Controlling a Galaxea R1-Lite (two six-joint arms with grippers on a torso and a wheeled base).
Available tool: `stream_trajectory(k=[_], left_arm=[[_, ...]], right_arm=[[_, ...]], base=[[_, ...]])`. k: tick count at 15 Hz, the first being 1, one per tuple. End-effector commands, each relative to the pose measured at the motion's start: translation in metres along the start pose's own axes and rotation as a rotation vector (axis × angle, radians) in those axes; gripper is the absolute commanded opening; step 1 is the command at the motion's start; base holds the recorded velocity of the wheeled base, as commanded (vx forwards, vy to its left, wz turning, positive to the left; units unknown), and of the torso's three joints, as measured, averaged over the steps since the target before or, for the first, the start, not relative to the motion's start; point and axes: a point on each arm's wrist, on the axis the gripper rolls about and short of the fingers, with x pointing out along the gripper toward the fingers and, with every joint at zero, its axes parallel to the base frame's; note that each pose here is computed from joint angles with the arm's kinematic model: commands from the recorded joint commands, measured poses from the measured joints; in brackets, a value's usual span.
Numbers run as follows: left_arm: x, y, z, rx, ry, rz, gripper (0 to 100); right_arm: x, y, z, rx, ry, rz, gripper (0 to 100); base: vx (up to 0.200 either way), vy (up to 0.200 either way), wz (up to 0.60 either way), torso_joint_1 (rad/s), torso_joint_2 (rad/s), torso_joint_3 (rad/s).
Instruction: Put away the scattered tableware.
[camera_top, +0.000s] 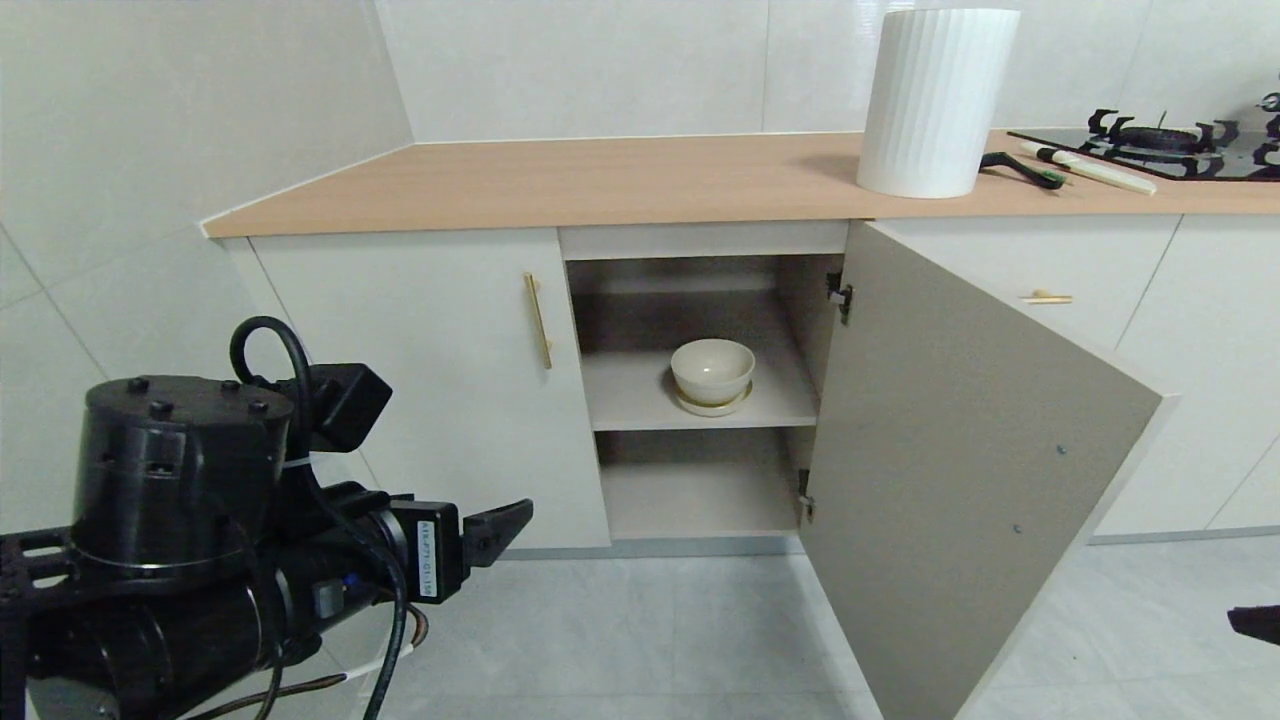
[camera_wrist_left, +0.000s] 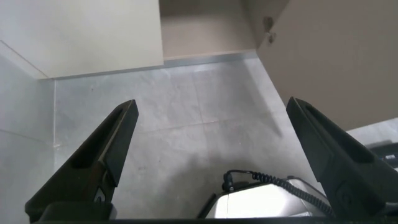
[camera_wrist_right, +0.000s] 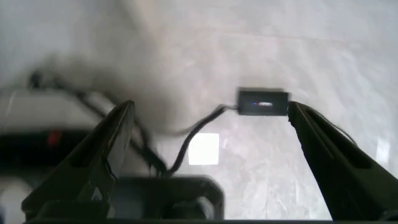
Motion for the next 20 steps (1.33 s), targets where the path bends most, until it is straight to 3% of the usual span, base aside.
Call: stream_trajectory(k=[1,7,13,16,20], left_arm=[[0.0,0.0,0.0,0.0,0.001,0.0,100],[-0.001,0.0,0.002,-0.005,-0.008,-0.006,100],[-0.003,0.0,0.002,-0.009,-0.015,-0.009,100],[-0.004,0.0,0.004,-0.014,-0.023,-0.012,100],[-0.007,0.0,0.007,-0.018,-0.036,-0.02,100]], right_arm=[[0.019,-0.012,0.015,0.084,-0.001,-0.072,100],[0.094,-0.014,0.046,0.262,-0.038,-0.1,100],[0.115,-0.009,0.052,0.324,-0.114,-0.069,100],[0.116,0.004,0.051,0.291,-0.12,-0.015,100],[0.115,0.052,0.056,0.185,-0.145,0.135,100]], base=[[0.0,0.0,0.0,0.0,0.0,0.0],[0.0,0.0,0.0,0.0,0.0,0.0],[0.0,0.0,0.0,0.0,0.0,0.0],[0.0,0.0,0.0,0.0,0.0,0.0],[0.0,0.0,0.0,0.0,0.0,0.0]])
